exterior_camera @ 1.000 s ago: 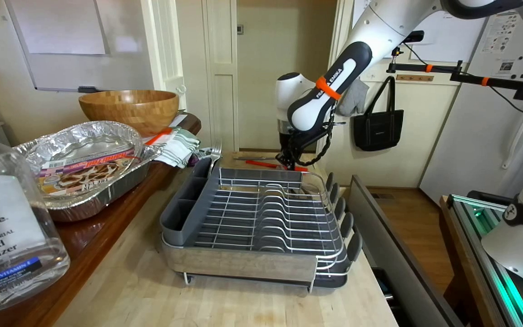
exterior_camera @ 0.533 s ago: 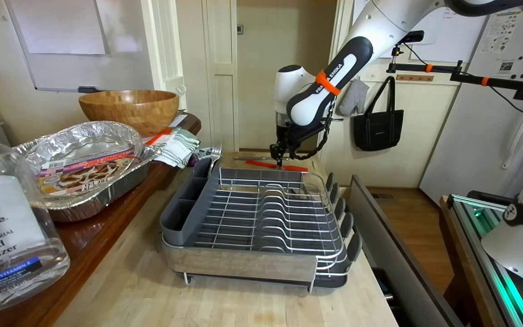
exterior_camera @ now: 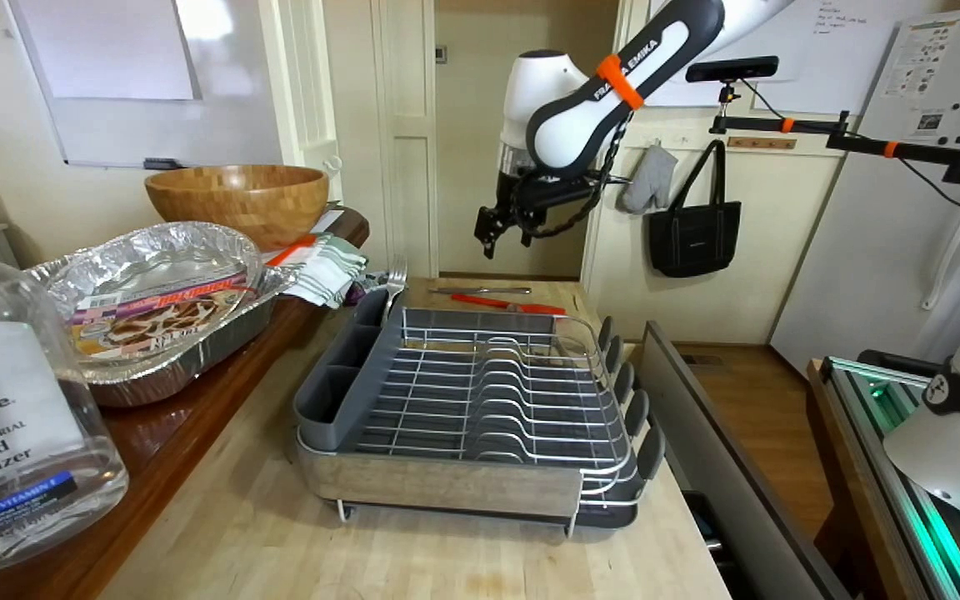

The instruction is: Take one silver fork from the dish rack and put it on the right side of the countertop.

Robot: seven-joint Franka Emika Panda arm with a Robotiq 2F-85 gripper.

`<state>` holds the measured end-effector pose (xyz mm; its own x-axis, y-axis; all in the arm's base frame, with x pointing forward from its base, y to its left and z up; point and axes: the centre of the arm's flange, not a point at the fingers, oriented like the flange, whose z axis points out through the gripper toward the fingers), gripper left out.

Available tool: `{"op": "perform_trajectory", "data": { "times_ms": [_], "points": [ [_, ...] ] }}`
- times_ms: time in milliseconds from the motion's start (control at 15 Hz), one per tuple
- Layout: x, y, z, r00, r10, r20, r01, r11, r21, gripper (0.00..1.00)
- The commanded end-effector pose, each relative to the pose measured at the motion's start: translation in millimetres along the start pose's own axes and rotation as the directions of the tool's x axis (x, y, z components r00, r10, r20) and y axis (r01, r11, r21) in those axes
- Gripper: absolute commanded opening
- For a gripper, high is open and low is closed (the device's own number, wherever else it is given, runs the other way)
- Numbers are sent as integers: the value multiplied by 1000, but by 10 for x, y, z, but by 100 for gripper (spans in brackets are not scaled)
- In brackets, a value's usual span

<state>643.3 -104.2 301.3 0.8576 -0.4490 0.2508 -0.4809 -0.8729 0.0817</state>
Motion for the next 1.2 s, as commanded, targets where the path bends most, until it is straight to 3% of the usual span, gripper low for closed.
{"op": "perform_trajectory", "data": {
  "times_ms": [0,400,933,1000,1133],
  "points": [
    [-240,12,-597,997,47,60,-49,999,18,99],
    [-603,-92,-1318,980,-67,187,49,994,98,100],
    [-1049,-366,-1819,943,-254,215,218,960,178,100],
    [-877,-394,-1754,956,-214,200,189,972,138,100],
    [-946,-439,-1809,951,-239,195,211,965,154,100]
  ]
}}
